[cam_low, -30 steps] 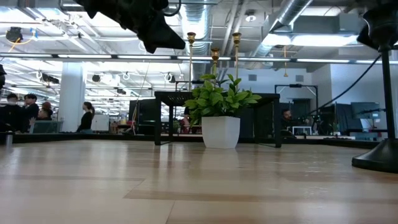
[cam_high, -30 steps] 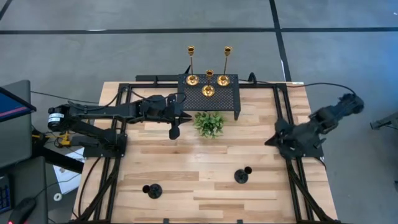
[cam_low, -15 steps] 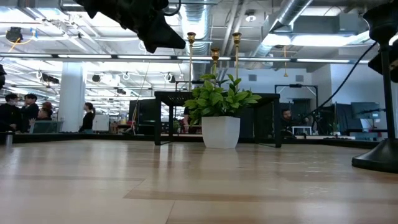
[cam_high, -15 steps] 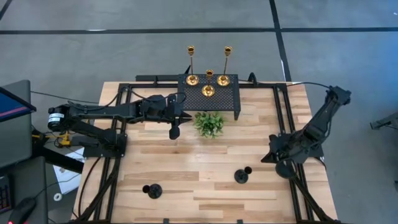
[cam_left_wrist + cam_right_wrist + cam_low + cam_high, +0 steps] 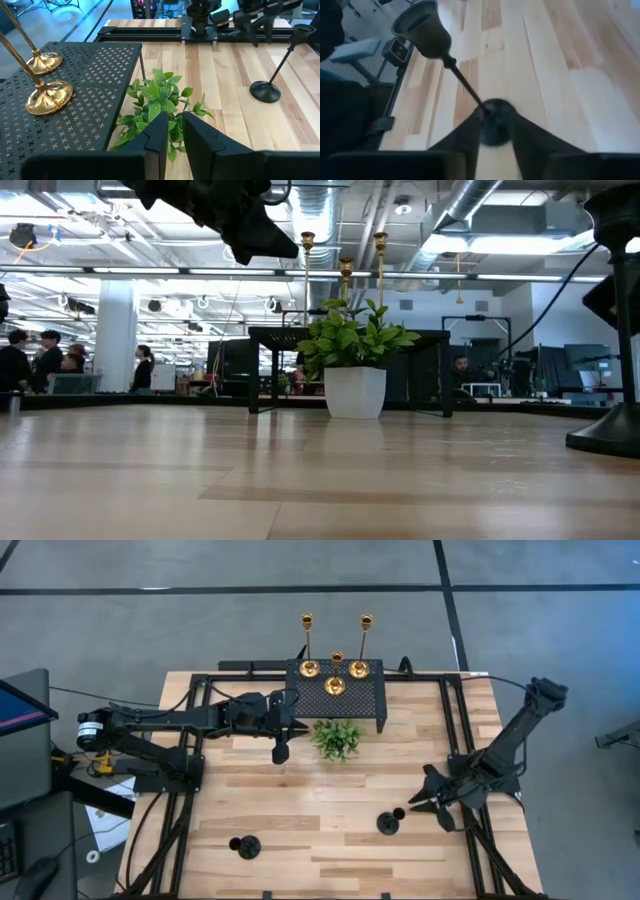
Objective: Pick & Place candle stick holders
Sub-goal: Put the right black candle holder on the shelf
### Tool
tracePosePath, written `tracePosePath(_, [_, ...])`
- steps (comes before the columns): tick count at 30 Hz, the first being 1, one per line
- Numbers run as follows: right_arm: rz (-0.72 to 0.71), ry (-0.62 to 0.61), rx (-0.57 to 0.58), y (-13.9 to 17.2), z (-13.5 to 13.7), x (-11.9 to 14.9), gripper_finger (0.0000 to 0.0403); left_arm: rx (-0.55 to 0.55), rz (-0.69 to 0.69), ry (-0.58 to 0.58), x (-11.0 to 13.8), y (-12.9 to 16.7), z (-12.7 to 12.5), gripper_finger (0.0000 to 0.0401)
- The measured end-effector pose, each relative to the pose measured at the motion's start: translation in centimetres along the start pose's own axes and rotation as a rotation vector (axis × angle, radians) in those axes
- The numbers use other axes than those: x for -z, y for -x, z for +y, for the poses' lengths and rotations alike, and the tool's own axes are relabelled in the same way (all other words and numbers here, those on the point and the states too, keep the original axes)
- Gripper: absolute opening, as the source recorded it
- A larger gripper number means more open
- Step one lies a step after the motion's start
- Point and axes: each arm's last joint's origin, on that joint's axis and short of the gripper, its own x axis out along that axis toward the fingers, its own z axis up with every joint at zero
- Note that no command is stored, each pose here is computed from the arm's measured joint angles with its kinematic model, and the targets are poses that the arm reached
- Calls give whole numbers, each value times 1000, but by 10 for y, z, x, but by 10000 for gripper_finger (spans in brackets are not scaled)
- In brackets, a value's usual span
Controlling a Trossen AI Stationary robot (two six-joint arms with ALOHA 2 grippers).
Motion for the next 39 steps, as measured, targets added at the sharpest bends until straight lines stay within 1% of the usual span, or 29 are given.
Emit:
tracePosePath(3, [-21, 59, -9, -7, 3, -2, 149, 0, 0, 1, 0, 0, 0, 57])
tracePosePath(6, [-13, 92, 3, -15, 6, 0, 180, 0, 0, 2, 0, 0, 0, 57])
tracePosePath(9, [-12, 92, 17, -23, 8, 1, 195, 0, 0, 2, 0, 0, 0, 57])
tracePosePath(12, [-22, 81, 26, -31, 9, 0, 197, 0, 0, 2, 0, 0, 0, 57])
tracePosePath(17, [-48, 59, 24, -43, 12, -1, 187, 0, 0, 2, 0, 0, 0, 57])
tracePosePath(23, [-53, 45, -13, -51, 17, 0, 168, 0, 0, 2, 0, 0, 0, 57])
tracePosePath(32, [-59, 37, -30, -63, 21, 4, 152, 0, 0, 2, 0, 0, 0, 57])
tracePosePath(36, [-59, 37, -29, -66, 22, 6, 132, 0, 0, 2, 0, 0, 0, 57])
tracePosePath(39, [-56, 39, -30, -67, 22, 6, 103, 0, 0, 2, 0, 0, 0, 57])
